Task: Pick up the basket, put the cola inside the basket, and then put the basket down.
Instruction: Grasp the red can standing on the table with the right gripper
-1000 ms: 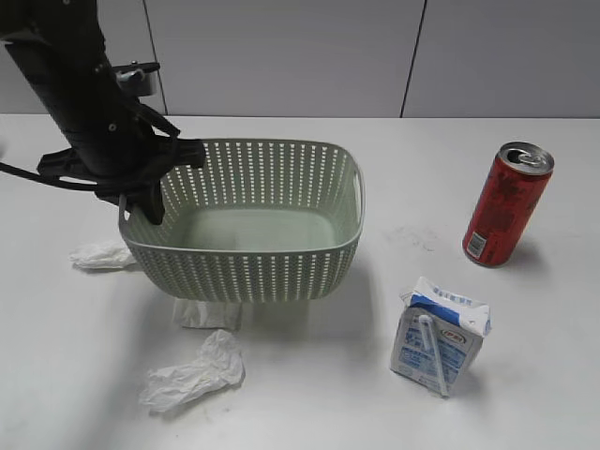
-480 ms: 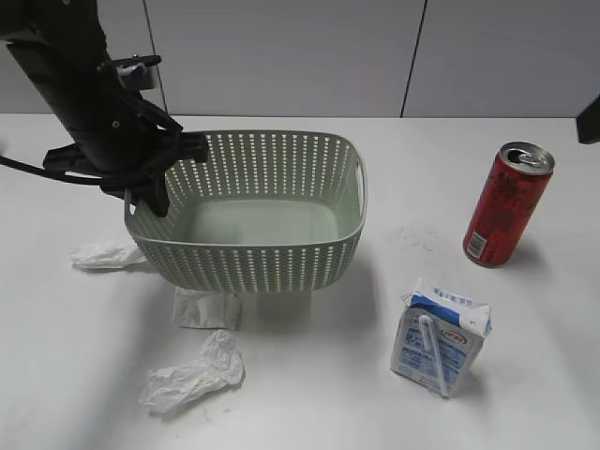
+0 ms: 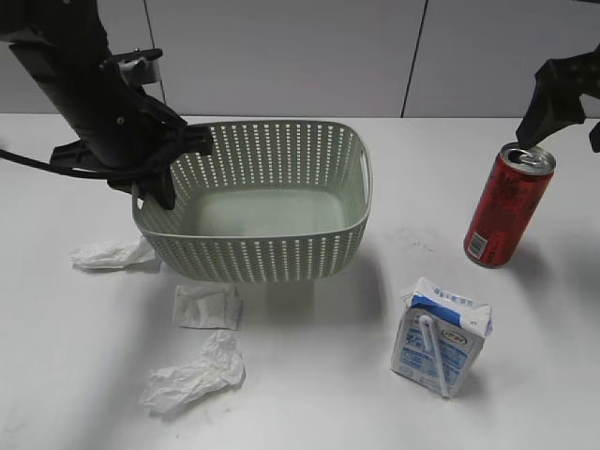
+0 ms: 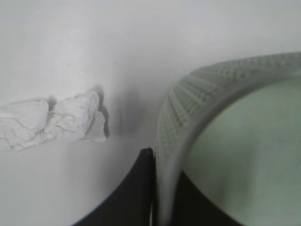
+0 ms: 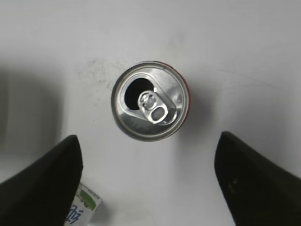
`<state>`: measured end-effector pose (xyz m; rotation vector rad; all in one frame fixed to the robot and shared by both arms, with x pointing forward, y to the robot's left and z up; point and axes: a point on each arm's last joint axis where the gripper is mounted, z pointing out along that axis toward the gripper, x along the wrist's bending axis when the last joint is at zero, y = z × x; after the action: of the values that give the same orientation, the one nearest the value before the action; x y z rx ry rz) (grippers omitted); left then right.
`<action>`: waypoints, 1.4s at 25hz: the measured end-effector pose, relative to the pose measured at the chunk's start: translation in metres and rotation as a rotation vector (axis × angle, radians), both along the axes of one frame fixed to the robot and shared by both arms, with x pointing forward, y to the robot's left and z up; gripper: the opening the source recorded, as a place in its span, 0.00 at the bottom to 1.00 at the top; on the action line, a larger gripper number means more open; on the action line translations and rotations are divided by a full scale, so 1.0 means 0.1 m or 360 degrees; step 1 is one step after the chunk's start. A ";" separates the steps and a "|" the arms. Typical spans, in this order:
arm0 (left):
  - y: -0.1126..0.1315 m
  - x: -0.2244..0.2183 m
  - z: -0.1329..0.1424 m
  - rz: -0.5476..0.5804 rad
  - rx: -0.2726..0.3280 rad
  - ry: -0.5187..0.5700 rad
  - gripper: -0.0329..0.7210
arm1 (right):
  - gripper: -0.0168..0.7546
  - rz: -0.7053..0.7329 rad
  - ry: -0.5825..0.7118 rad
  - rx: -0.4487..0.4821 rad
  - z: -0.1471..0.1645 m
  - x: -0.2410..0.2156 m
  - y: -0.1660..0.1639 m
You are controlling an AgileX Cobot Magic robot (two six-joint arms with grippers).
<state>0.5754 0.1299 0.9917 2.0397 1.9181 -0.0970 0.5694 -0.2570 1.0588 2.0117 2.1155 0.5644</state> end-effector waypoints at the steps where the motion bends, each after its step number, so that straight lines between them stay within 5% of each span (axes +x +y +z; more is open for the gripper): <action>1: 0.00 0.00 0.00 0.0003 -0.0006 -0.0001 0.05 | 0.89 0.0001 0.0023 -0.0013 -0.06 0.04 0.00; 19: -0.01 0.02 0.01 0.0014 -0.0022 -0.0031 0.05 | 0.88 -0.0002 0.0008 -0.0090 -0.29 0.28 0.08; 35: -0.01 0.02 0.01 0.0012 -0.0019 -0.0042 0.05 | 0.85 -0.0039 0.0079 -0.0018 -0.51 0.38 0.13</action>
<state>0.5777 0.1287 0.9925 2.0162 1.9045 -0.0796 0.6074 -0.2440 1.0074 2.0636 2.1136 0.5025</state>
